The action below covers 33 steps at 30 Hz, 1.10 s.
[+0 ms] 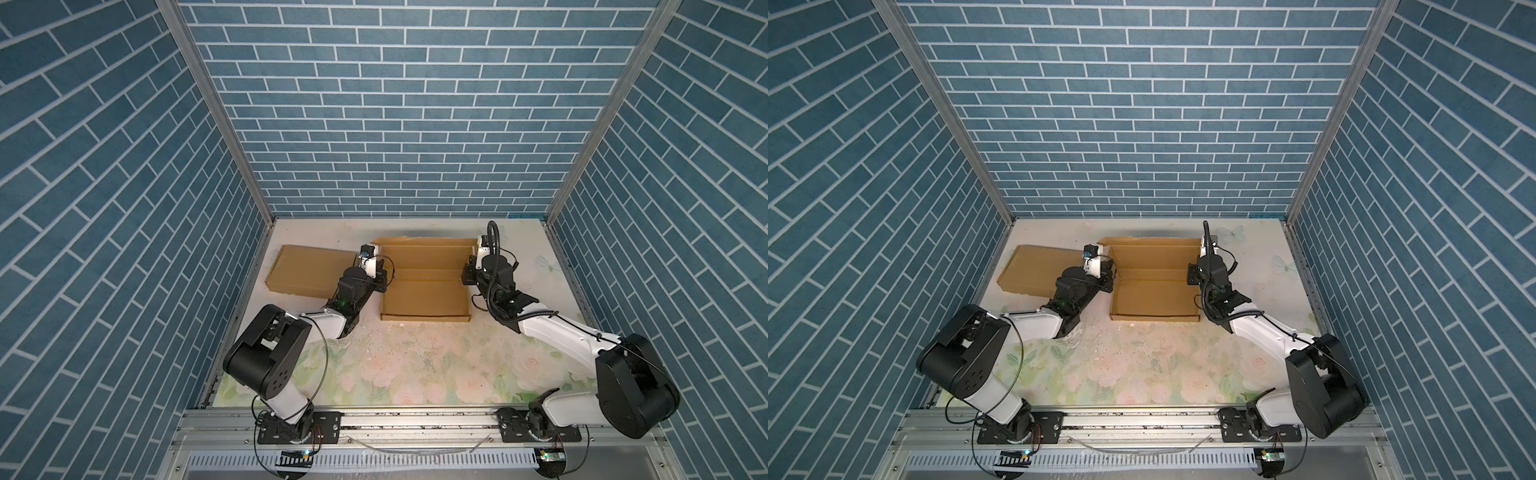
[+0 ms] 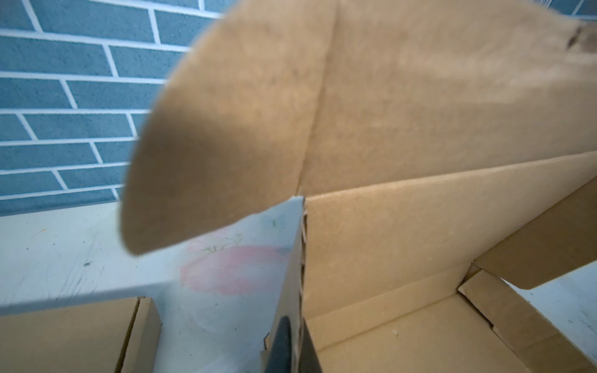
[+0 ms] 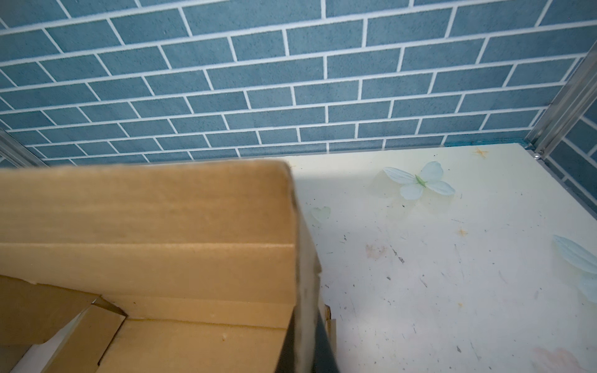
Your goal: Fold the paper box
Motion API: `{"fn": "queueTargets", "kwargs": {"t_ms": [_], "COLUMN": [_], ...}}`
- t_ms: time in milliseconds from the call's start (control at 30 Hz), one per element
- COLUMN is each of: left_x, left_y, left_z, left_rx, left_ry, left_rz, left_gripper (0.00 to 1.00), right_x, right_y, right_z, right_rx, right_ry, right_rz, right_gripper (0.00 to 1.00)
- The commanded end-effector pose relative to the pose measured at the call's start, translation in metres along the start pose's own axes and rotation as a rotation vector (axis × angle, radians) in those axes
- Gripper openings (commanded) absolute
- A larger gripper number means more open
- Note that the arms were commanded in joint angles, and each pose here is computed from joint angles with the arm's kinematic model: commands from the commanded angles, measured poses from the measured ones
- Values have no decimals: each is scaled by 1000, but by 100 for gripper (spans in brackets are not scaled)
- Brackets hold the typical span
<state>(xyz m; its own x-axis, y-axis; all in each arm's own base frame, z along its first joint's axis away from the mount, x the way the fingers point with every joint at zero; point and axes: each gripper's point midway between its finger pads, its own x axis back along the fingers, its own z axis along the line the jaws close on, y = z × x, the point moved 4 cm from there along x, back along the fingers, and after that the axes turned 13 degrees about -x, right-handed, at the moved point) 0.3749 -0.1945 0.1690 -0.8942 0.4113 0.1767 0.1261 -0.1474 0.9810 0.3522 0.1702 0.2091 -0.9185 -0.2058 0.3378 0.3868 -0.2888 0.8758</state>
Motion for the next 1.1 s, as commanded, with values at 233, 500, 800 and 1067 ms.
{"fn": "queueTargets", "kwargs": {"t_ms": [233,500,800,1067], "left_x": [2,10,30,38], "left_y": [-25,-57,-74,-81], "left_z": [-31,-44,-45,-46], "left_rx": [3,0,-28,-110], "left_ry": [-73,-97,-121,-114], "left_rz": [47,87,96,84], "left_gripper": [2,2,2,2], "right_x": [9,16,34,58], "right_y": [-24,-38,-55,-60], "right_z": [7,5,-4,-4], "right_rx": [-85,-82,-42,50], "right_ry": [53,42,72,169], "right_rz": [13,32,83,186], "right_gripper": [0,0,0,23]}}
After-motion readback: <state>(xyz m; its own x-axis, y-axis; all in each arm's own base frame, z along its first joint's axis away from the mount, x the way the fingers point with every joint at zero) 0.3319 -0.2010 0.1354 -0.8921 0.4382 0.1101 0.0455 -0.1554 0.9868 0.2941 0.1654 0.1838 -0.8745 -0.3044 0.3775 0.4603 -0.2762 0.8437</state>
